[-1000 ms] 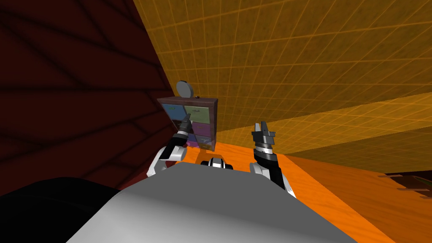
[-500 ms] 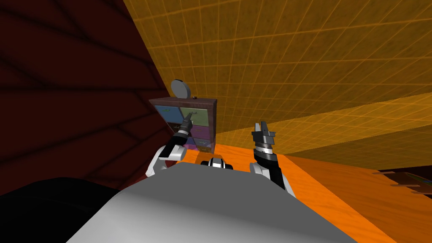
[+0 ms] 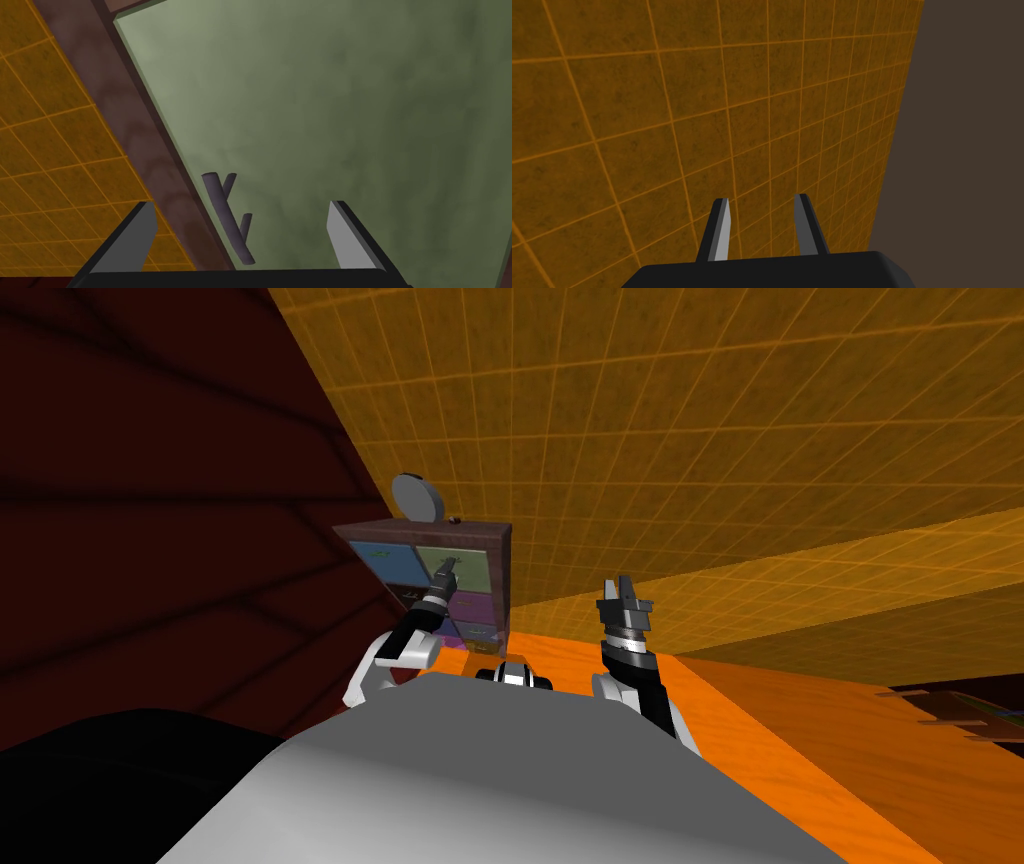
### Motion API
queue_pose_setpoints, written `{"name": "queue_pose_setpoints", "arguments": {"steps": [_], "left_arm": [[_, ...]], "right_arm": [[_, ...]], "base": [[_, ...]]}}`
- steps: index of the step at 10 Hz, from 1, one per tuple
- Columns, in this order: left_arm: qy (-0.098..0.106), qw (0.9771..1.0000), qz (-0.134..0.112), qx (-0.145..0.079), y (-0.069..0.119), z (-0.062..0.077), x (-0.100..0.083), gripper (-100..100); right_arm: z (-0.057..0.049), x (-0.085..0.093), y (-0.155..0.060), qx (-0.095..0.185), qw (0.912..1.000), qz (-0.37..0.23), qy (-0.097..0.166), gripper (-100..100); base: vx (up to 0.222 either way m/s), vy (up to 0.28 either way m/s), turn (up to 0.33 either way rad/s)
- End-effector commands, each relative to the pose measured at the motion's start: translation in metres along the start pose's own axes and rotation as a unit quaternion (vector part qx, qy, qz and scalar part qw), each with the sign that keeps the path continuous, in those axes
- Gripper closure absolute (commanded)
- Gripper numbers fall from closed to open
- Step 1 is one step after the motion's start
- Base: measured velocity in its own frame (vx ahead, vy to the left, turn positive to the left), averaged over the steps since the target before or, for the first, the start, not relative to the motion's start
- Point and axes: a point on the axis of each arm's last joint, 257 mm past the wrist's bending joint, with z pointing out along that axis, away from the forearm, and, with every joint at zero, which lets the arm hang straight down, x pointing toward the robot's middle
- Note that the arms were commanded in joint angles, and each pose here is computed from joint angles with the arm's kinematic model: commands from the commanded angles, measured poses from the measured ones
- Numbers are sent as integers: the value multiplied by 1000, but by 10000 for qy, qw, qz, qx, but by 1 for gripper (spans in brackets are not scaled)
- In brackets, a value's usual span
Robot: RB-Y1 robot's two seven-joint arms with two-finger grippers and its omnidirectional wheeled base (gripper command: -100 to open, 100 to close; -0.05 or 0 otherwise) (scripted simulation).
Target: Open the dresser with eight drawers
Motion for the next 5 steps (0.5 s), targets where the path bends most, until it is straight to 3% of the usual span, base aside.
{"name": "queue_pose_setpoints", "arguments": {"steps": [1, 2, 3, 4, 5], "left_arm": [[-19, 10000, 5, -5, -10, -5, -3, -100], [-15, 10000, 4, 10, -8, -3, -3, -100], [-2, 10000, 1, -1, -1, -1, 0, 100], [-8, 10000, 1, -5, -4, -1, -2, 100], [64, 9999, -13, -102, 7, 1, 4, -100]], "right_arm": [[0, 0, 0, 0, 10000, 0, 0, 0], [0, 0, 0, 1, 10000, 0, 0, 0], [0, 0, 0, 0, 10000, 0, 0, 0], [0, 0, 0, -1, 10000, 1, 0, 0], [0, 0, 0, 0, 10000, 1, 0, 0]], "base": [[128, 3, -19], [60, 3, -2], [-81, -2, 27], [-51, -2, 5], [-18, 25, -55]]}}
